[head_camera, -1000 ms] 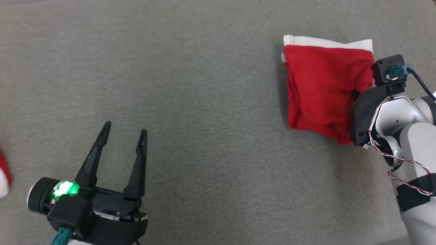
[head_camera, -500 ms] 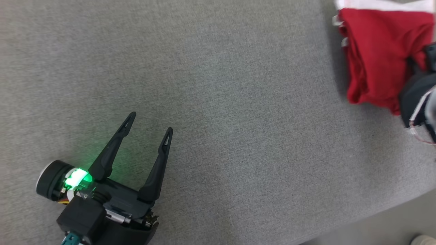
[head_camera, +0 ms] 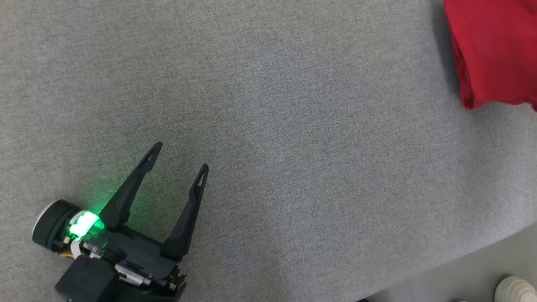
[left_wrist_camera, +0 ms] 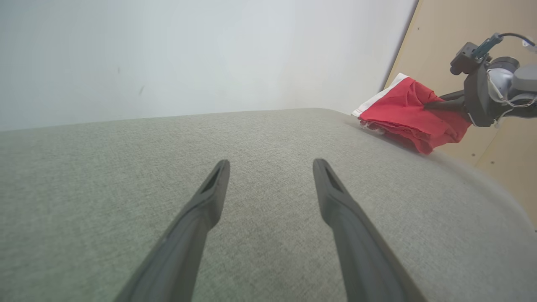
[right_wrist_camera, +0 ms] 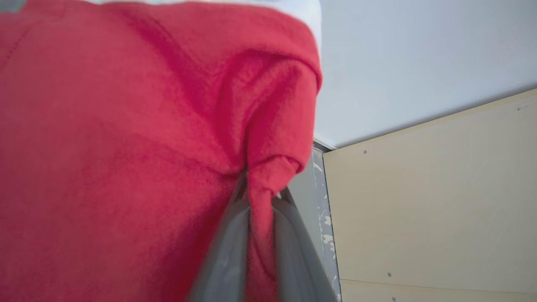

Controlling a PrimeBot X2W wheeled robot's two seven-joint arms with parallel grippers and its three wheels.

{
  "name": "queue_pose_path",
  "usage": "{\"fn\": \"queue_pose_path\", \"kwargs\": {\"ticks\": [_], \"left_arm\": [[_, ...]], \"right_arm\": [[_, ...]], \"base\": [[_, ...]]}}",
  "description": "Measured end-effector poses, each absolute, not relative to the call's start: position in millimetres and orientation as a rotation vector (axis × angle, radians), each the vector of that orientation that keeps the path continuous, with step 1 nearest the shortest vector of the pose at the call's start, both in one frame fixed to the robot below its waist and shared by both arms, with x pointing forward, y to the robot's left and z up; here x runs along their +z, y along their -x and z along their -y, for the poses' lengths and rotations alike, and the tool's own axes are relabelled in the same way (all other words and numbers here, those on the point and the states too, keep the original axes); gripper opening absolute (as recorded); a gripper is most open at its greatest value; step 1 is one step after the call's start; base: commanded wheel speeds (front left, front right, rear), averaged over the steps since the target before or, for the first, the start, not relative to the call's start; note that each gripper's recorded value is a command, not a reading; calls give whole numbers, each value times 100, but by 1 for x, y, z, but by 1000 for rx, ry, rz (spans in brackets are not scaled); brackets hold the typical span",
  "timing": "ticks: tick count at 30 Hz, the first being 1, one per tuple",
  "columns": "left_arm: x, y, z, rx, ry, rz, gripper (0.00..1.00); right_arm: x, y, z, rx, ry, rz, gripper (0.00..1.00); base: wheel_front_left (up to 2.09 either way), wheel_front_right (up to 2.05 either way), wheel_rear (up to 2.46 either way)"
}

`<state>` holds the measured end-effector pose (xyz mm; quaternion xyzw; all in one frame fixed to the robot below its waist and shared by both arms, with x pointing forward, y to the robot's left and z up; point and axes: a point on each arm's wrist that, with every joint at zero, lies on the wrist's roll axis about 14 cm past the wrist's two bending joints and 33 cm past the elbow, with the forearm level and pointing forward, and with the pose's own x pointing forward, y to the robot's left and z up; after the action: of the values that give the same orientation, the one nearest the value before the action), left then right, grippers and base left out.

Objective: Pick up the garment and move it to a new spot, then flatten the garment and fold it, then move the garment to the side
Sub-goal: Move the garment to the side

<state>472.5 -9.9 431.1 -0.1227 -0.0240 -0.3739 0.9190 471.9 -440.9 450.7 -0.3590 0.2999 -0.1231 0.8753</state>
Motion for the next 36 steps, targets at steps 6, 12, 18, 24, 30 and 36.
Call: {"fn": "queue_pose_path", "kwargs": {"ticks": [6,12,18,24,30,36], "left_arm": [[429,-470,7,-769,246,40,100],[426,-468,4,-761,241,29,100],[426,-468,-1,-749,233,26,100],[435,-469,-6,-717,232,38,100],[449,-473,-21,-633,228,57,100],[461,-468,-52,-491,241,46,100]], "right_arm": [[463,-473,447,-292,766,-578,19],[469,-476,440,-302,769,-524,100],[475,-481,428,-283,786,-466,100],[487,-491,402,-237,771,-363,100],[509,-492,360,-185,627,-167,100],[527,-468,326,-152,442,-17,100]], "base": [[0,0,0],[0,0,0],[0,0,0],[0,0,0],[0,0,0],[0,0,0]]}}
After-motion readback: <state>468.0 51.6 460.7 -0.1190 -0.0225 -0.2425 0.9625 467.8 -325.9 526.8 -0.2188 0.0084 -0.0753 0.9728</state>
